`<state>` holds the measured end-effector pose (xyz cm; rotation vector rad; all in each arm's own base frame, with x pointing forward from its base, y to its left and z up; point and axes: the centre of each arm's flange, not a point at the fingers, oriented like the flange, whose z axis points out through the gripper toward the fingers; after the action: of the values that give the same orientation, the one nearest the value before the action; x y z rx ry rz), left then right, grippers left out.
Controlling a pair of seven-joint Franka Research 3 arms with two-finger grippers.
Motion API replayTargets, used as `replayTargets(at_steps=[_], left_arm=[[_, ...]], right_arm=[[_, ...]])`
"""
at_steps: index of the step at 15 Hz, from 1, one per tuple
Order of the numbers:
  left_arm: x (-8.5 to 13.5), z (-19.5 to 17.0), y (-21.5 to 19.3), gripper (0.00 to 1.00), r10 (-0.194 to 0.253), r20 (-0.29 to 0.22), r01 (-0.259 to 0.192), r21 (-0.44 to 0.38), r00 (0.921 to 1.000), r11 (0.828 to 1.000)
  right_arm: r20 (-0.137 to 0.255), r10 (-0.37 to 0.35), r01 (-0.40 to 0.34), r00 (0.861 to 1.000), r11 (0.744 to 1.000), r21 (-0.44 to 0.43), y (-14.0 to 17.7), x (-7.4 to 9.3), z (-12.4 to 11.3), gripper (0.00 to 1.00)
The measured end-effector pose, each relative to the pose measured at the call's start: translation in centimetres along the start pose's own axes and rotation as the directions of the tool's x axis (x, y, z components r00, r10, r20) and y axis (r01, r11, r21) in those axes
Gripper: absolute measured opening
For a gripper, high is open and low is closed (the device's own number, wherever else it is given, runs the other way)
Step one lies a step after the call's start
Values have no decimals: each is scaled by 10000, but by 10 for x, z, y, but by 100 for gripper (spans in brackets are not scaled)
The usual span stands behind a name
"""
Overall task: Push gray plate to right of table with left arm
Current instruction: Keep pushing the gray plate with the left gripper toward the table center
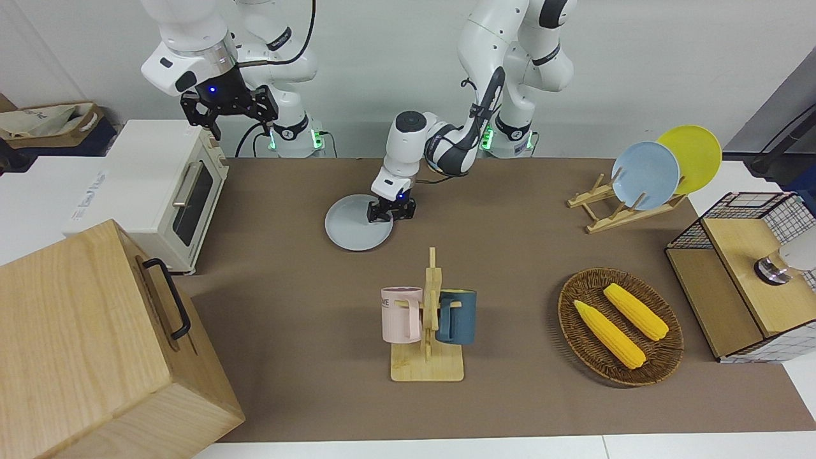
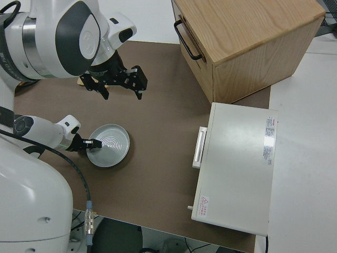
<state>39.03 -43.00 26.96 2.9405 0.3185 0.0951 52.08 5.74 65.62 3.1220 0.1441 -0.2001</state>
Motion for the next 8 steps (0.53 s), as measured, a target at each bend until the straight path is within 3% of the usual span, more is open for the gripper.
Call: replayTargets(at_steps=[4,6,8], left_arm=[[1,0,1,5,-8,-8,8,-9,10000,10000],[4,-2,1,19,-44,-41,44,-29,10000,10000],[10,-4,2,41,-121,-106,120,-80,9999,9999]], right_arm=[[0,0,0,10000,10000,0,0,0,0,99],[0,0,0,10000,10000,0,0,0,0,99],[0,0,0,10000,10000,0,0,0,0,99]])
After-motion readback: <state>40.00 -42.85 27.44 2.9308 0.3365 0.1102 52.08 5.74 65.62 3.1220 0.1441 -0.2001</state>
